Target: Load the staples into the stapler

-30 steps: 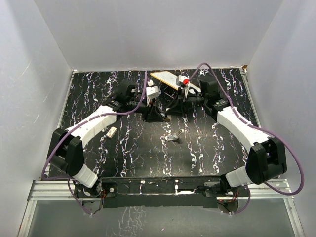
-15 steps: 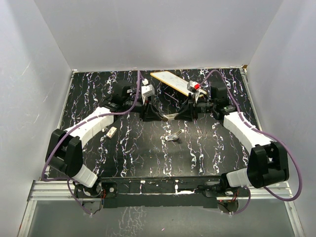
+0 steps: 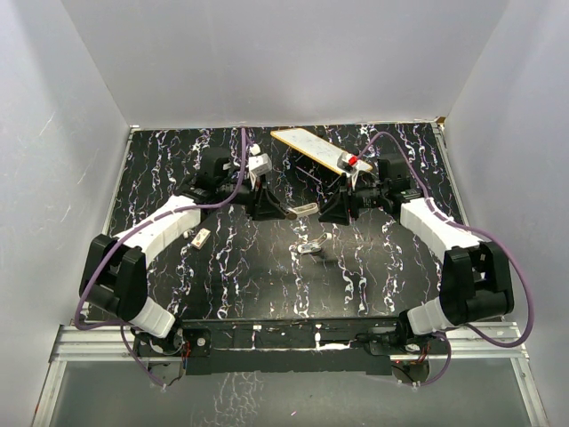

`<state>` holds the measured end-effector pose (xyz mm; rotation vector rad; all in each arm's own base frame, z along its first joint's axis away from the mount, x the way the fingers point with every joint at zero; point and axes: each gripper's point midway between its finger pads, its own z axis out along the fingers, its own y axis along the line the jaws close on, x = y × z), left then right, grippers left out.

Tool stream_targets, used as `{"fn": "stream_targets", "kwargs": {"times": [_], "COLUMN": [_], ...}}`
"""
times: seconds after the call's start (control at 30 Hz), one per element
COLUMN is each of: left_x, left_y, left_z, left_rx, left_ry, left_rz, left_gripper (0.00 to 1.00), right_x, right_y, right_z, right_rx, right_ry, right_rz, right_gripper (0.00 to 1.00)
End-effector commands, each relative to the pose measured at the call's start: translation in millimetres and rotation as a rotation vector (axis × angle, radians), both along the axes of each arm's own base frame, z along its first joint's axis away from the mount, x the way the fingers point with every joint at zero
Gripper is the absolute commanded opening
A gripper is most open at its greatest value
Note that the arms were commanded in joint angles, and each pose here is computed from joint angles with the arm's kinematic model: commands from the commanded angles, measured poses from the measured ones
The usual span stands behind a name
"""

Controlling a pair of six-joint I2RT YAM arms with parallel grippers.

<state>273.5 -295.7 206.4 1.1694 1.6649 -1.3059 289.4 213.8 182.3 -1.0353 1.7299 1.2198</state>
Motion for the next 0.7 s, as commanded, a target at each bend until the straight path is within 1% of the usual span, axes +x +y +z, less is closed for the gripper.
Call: {"fn": "stream_targets", "kwargs": {"times": [0.0,0.23,0.37,0.43,0.53,0.67], "left_x": [-7,3,30,41,52,64], "left_y": [4,12,16,16,10,-5], "left_z": [11,-15,-47,-63,-81,-97], "left_rx": [-0.005,0.081,0.168,0.191,0.199,0.165], "left_ry": [-0.092,-0.168,-0.253,-0.286,-0.319,-0.336], "left_rz": [-0.026,-0.013,0.048,0.058,0.046,0.033], "left_gripper": [0.00,0.00,0.00,0.00,0.00,0.00], "right_x": [10,11,14,17,19,16], "right_y": [1,-2,-8,-14,-26,-42], "right_z": [14,13,12,11,9,10], "right_rx": [0.007,-0.031,-0.078,-0.117,-0.160,-0.175], "right_ry": [-0.061,-0.085,-0.103,-0.117,-0.131,-0.154], "right_rz": [0.013,0.005,-0.043,-0.088,-0.148,-0.208], "right_gripper": [0.46,0.54,0.56,0.57,0.59,0.61]}}
